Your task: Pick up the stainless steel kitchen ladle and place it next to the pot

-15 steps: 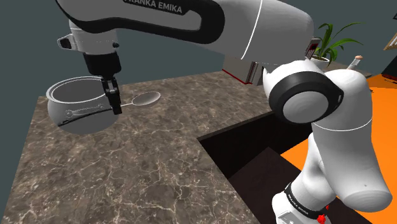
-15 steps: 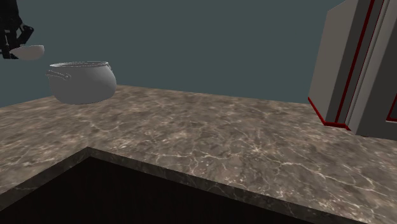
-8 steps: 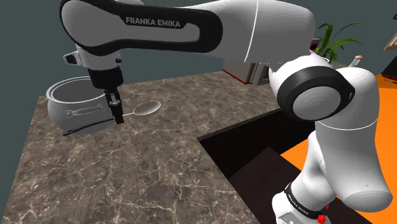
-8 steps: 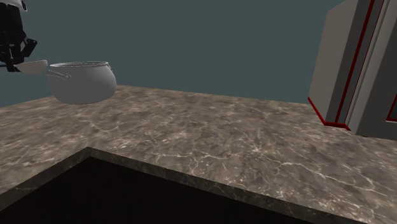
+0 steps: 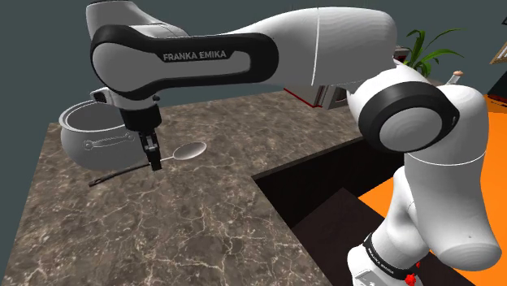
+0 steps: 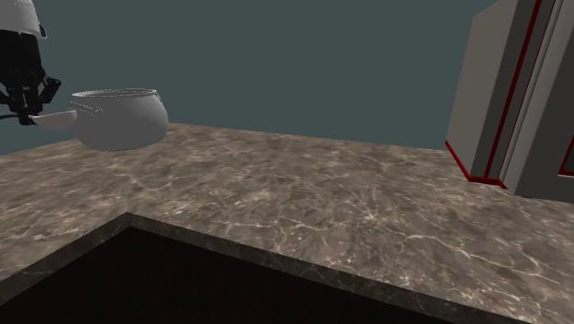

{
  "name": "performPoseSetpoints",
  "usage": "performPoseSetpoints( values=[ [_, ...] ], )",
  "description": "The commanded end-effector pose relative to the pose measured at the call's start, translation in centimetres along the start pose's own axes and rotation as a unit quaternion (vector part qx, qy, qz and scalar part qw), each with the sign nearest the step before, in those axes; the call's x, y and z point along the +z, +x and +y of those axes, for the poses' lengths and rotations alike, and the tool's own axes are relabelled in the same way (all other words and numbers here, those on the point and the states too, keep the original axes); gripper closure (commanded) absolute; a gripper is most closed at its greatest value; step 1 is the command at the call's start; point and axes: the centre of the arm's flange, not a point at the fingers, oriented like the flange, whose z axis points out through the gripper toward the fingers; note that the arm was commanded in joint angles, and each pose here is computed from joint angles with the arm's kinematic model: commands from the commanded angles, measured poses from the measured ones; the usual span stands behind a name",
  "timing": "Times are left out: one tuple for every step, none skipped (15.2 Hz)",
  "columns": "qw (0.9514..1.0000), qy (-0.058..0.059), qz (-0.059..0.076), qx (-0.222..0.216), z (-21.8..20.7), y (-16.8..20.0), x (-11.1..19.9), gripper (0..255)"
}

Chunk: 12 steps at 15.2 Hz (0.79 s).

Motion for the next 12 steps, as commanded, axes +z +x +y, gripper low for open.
performPoseSetpoints(
  values=[
    [1.0000, 0.000, 0.000, 0.000, 0.1, 0.1, 1.0, 255],
    [1.0000, 0.000, 0.000, 0.000, 0.1, 0.1, 1.5, 255],
    [1.0000, 0.000, 0.000, 0.000, 0.2, 0.1, 2.0, 255],
    [1.0000, 0.000, 0.000, 0.000, 0.2, 0.1, 2.5, 255],
    [1.0000, 0.000, 0.000, 0.000, 0.3, 0.1, 3.1, 255],
    [1.0000, 0.000, 0.000, 0.000, 0.4, 0.1, 3.6, 255],
    [1.0000, 0.000, 0.000, 0.000, 0.4, 0.1, 4.1, 255],
    [1.0000, 0.000, 0.000, 0.000, 0.5, 0.2, 4.6, 255],
    [1.0000, 0.000, 0.000, 0.000, 0.5, 0.2, 5.2, 255],
    [1.0000, 0.000, 0.000, 0.000, 0.6, 0.2, 5.7, 255],
    [1.0000, 0.000, 0.000, 0.000, 0.7, 0.2, 6.2, 255],
    [1.0000, 0.000, 0.000, 0.000, 0.7, 0.2, 6.7, 255]
  ],
)
